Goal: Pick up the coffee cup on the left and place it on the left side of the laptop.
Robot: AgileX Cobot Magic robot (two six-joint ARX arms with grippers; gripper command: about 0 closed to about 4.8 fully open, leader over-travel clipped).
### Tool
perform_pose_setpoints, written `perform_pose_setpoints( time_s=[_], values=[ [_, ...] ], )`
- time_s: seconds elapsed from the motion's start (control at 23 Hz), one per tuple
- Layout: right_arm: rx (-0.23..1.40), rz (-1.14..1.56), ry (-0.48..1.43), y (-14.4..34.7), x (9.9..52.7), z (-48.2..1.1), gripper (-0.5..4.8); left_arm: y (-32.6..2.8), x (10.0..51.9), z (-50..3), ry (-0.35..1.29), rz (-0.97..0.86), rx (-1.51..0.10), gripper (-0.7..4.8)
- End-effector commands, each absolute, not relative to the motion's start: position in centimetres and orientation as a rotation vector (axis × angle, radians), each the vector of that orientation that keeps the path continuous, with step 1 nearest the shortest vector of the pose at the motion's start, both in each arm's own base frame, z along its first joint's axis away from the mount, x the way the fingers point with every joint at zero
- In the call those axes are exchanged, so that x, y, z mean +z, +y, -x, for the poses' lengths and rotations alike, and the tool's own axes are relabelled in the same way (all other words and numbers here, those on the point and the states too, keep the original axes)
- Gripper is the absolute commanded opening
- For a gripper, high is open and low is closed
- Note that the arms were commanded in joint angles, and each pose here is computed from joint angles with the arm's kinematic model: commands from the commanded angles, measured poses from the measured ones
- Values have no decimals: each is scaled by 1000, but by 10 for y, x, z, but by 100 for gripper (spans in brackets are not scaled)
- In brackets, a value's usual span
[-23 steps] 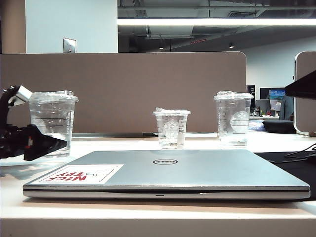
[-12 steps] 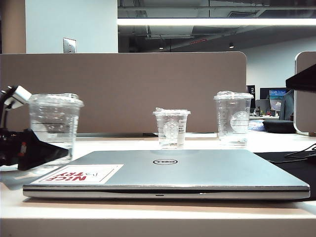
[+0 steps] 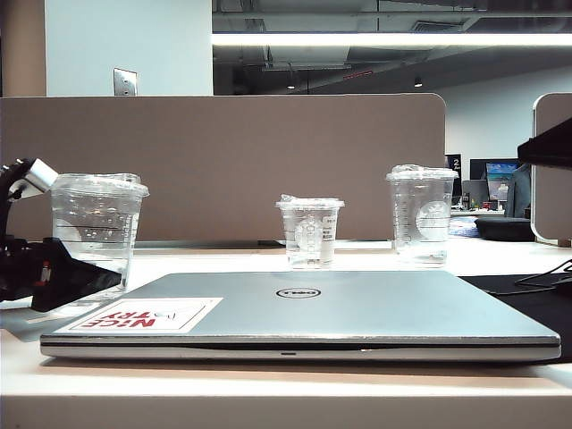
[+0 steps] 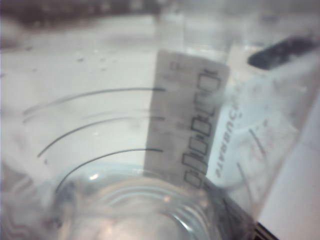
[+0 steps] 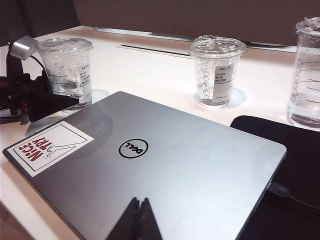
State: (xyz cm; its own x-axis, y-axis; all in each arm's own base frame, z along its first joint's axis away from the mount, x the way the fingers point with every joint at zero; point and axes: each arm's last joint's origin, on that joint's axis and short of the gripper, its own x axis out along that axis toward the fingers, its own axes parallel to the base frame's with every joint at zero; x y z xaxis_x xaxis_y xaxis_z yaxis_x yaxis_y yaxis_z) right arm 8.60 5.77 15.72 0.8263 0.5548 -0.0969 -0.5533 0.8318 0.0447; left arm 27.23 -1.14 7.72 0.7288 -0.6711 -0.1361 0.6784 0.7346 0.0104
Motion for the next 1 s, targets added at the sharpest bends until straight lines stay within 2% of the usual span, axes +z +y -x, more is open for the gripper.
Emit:
perform_pose_setpoints(
  time_s=[0.04, 0.13, 0.3, 0.43, 1.0],
  values=[
    [589, -17, 97, 58, 157, -86, -4, -12, 68, -271, 142, -66, -750, 341],
    [589, -17, 97, 58, 157, -86, -5, -12, 56, -269, 184, -50, -754, 355],
    [589, -17, 98, 58, 157, -86, -4, -11, 51, -268, 198, -51, -755, 445],
    [589, -17, 100, 58, 157, -86, -4, -10, 51, -268, 203, -32, -747, 469],
    [589, -17, 100, 58, 157, -86, -4, 3, 46, -248, 278, 26, -672, 479]
  ],
)
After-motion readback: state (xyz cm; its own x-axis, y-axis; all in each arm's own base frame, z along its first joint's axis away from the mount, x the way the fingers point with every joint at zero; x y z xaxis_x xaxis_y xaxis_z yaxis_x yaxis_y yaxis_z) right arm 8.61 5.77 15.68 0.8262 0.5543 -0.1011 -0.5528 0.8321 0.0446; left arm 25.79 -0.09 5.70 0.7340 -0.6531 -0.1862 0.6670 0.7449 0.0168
